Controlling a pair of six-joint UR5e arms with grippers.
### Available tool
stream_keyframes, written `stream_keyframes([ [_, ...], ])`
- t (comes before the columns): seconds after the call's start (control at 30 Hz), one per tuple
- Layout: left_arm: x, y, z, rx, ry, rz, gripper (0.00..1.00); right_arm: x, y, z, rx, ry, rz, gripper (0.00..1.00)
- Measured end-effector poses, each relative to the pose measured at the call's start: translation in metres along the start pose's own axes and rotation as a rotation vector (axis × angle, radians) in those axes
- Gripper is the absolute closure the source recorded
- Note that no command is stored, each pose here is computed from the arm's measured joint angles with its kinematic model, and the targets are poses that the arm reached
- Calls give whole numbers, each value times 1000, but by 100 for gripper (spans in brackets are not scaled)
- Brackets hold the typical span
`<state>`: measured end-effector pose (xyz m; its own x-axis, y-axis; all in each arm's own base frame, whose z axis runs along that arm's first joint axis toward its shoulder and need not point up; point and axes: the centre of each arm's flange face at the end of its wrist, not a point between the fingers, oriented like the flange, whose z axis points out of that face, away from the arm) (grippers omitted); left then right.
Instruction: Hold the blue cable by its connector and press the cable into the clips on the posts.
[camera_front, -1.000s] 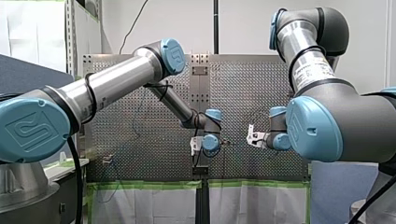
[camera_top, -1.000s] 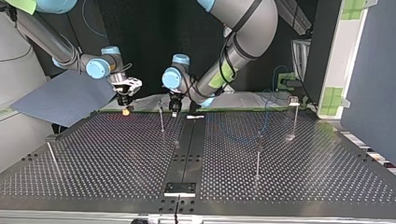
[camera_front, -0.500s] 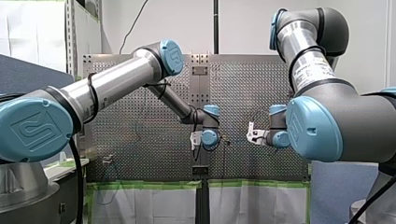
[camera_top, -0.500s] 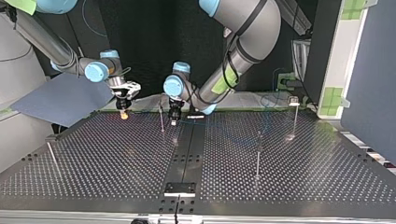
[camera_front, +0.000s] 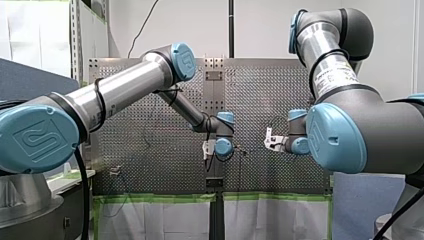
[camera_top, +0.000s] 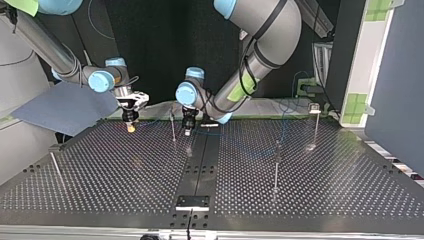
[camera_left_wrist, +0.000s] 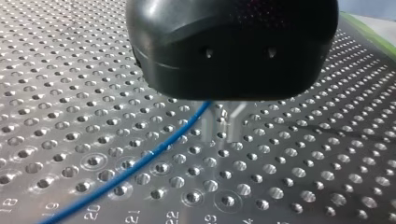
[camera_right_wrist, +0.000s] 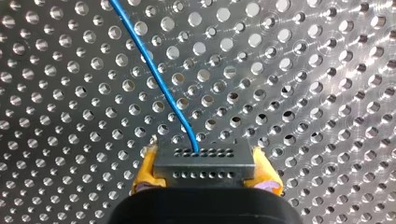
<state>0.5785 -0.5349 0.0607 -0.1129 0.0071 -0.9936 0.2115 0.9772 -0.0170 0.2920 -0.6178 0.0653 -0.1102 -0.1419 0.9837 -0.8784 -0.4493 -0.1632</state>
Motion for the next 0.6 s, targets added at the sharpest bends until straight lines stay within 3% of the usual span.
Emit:
stream_keyframes([
  [0.07, 1, 0, -2, -7, 8, 17, 12, 1, -1, 1, 1, 0, 0, 100],
  [0.1, 1, 0, -2, -9, 11, 24, 12, 1, -1, 1, 2, 1, -1, 100],
  [0.13, 1, 0, -3, -11, 14, 33, 0, 1, -2, 2, 3, 1, -1, 100],
  [0.6, 9, -2, -21, -78, 95, 199, 0, 2, -3, 2, 3, -12, -2, 100],
])
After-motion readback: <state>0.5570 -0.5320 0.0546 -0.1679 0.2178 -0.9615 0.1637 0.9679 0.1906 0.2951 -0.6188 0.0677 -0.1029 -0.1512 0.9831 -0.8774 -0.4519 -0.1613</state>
